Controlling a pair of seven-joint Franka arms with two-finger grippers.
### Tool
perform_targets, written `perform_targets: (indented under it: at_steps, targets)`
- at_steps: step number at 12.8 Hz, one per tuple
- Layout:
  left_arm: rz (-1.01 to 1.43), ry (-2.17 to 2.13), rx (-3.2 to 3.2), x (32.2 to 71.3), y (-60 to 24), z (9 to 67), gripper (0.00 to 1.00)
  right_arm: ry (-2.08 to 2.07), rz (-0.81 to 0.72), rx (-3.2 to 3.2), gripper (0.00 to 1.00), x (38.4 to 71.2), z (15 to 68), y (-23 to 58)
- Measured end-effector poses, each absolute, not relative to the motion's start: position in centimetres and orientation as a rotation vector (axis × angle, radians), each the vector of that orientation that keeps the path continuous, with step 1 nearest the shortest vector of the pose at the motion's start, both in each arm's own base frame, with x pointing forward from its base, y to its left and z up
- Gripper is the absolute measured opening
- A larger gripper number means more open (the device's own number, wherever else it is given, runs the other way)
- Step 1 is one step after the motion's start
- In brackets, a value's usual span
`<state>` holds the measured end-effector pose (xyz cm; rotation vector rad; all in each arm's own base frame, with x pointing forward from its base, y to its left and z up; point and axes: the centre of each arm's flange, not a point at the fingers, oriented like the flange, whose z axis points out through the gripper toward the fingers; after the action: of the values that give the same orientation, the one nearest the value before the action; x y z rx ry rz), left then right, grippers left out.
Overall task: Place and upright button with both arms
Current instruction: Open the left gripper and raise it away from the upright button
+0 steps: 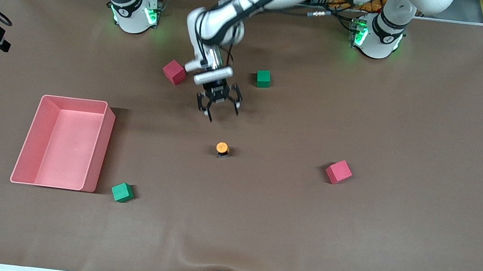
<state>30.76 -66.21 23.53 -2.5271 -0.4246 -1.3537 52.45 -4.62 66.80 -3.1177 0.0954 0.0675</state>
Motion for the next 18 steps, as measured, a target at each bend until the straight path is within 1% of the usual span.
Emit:
perform_targets:
  at_steps: [2, 3, 4, 5, 6, 7, 8, 10, 13, 15, 18]
  targets:
    - [-1.223, -0.422, -2.599, 29.2, -66.8, 32.2, 1.0, 0.095, 0.067, -3.118, 1.0, 52.5, 66.8, -4.6]
    - [-1.15, -0.443, -2.645, 29.2, -66.2, 37.2, 1.0, 0.095, 0.067, -3.118, 1.0, 52.5, 66.8, -4.6]
    - [-1.054, -0.486, -2.685, 30.1, -64.7, 42.1, 1.0, 0.095, 0.067, -3.118, 1.0, 52.5, 66.8, -4.6]
    - [-0.918, -0.529, -2.741, 32.0, -62.2, 47.2, 1.0, 0.095, 0.066, -3.118, 1.0, 52.5, 66.8, -4.6]
    - [-0.777, -0.57, -2.808, 35.0, -58.8, 51.7, 1.0, 0.094, 0.066, -3.118, 1.0, 52.5, 66.8, -4.6]
    - [-0.68, -0.601, -2.856, 38.5, -54.8, 55.5, 1.0, 0.094, 0.066, -3.118, 1.0, 52.5, 66.8, -4.6]
    - [-0.608, -0.613, -2.888, 41.8, -50.9, 58.0, 1.0, 0.094, 0.066, -3.118, 1.0, 52.5, 66.8, -4.6]
    - [-0.47, -0.641, -2.948, 46.2, -45.0, 60.3, 1.0, 0.094, 0.066, -3.118, 1.0, 52.5, 66.8, -4.6]
    - [-0.358, -0.609, -3.032, 51.1, -37.3, 63.0, 1.0, 0.093, 0.066, -3.118, 1.0, 52.5, 66.8, -4.6]
    - [-0.368, -0.577, -3.051, 53.5, -31.2, 65.5, 1.0, 0.093, 0.066, -3.118, 1.0, 52.5, 66.8, -4.5]
    - [-0.359, -0.495, -3.039, 55.4, -24.5, 67.0, 1.0, 0.093, 0.066, -3.118, 1.0, 52.5, 66.8, -4.5]
